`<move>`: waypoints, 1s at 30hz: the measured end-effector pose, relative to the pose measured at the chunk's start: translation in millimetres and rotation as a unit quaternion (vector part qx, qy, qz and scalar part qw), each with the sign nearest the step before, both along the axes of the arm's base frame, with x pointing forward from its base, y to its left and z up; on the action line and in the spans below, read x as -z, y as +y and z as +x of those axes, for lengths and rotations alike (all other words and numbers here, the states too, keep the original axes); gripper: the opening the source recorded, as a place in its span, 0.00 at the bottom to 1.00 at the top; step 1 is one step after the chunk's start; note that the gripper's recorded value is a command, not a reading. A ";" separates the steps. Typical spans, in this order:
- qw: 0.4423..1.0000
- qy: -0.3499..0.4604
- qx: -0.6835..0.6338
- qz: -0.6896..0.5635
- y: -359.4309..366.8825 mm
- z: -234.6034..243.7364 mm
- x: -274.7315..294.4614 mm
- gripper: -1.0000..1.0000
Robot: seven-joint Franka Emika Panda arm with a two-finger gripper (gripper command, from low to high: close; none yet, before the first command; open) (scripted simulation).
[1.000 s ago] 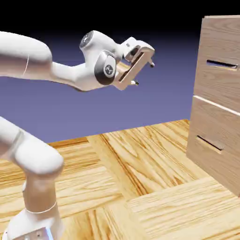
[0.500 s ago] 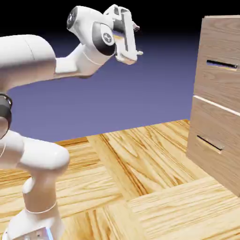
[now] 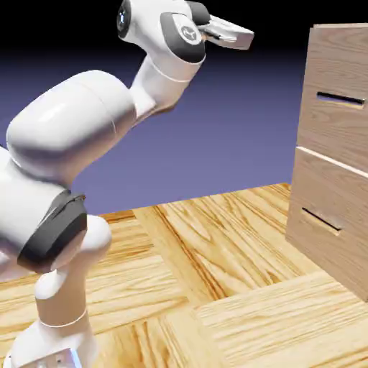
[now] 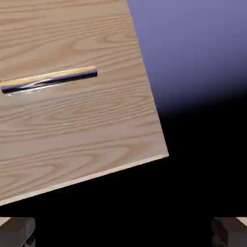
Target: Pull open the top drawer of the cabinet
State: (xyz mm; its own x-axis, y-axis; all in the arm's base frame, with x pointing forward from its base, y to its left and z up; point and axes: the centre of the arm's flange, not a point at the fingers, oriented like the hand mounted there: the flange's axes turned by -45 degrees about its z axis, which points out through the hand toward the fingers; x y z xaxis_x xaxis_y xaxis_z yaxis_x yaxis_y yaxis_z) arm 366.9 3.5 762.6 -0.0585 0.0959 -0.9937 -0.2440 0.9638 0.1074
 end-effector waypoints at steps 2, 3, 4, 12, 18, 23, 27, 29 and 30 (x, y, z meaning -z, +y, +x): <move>0.999 -0.020 0.004 -0.045 -8.0 11.0 0.2 0.50; 0.997 -0.030 0.007 -0.067 -11.8 17.0 0.8 0.50; 0.995 -0.039 0.010 -0.090 -15.5 23.4 1.8 0.50; 0.958 -0.092 0.040 -0.269 -35.4 85.4 22.7 0.50; 0.905 -0.111 0.062 -0.405 -35.7 141.0 53.7 0.50; 0.845 -0.114 0.074 -0.518 -24.0 189.6 89.4 0.50; 0.783 -0.112 0.077 -0.607 -6.1 227.6 123.9 0.50; 0.748 -0.110 0.077 -0.650 5.7 245.7 143.1 0.50; 0.730 -0.109 0.076 -0.671 12.3 254.4 153.1 0.50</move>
State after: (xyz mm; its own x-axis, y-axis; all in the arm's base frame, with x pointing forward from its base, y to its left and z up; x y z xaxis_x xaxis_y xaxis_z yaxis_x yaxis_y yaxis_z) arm 621.3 15.9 609.5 0.0242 -0.9828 -0.1832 0.0059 0.1833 -0.9830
